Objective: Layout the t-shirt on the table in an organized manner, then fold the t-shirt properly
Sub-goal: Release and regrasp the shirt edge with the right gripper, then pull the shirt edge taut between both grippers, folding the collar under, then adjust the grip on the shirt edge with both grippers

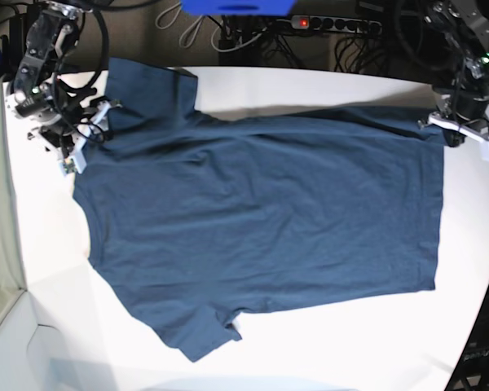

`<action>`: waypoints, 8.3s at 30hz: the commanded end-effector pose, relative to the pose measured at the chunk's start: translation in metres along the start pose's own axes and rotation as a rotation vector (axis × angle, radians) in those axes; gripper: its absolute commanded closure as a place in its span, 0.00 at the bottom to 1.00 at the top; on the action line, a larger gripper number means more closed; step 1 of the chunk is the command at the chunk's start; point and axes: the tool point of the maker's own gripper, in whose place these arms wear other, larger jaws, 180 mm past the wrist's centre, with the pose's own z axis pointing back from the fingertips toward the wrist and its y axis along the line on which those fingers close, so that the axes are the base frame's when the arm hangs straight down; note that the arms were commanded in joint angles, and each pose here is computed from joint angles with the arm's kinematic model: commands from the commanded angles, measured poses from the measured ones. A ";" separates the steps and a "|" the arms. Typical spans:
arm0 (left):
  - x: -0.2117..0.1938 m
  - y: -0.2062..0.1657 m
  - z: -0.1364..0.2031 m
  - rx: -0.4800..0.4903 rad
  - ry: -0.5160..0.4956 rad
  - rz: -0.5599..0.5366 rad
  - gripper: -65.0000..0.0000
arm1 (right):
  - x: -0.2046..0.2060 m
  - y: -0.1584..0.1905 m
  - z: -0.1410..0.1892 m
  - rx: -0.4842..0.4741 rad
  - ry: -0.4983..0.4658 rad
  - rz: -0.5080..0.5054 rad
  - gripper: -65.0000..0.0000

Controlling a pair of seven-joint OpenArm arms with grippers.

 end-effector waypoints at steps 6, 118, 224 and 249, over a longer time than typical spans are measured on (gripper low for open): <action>0.012 0.001 0.002 0.001 -0.042 -0.010 1.00 | 0.007 -0.015 0.027 -0.077 -0.065 -0.019 0.35; -0.001 0.041 -0.017 0.066 0.010 0.063 1.00 | 0.033 0.013 0.037 -0.070 -0.172 -0.103 1.00; -0.052 0.062 -0.050 0.008 0.219 0.056 0.60 | 0.071 0.015 -0.030 0.079 -0.137 -0.056 0.56; -0.042 0.007 -0.070 -0.118 0.195 -0.034 0.65 | 0.055 0.004 -0.027 0.057 -0.102 -0.037 0.56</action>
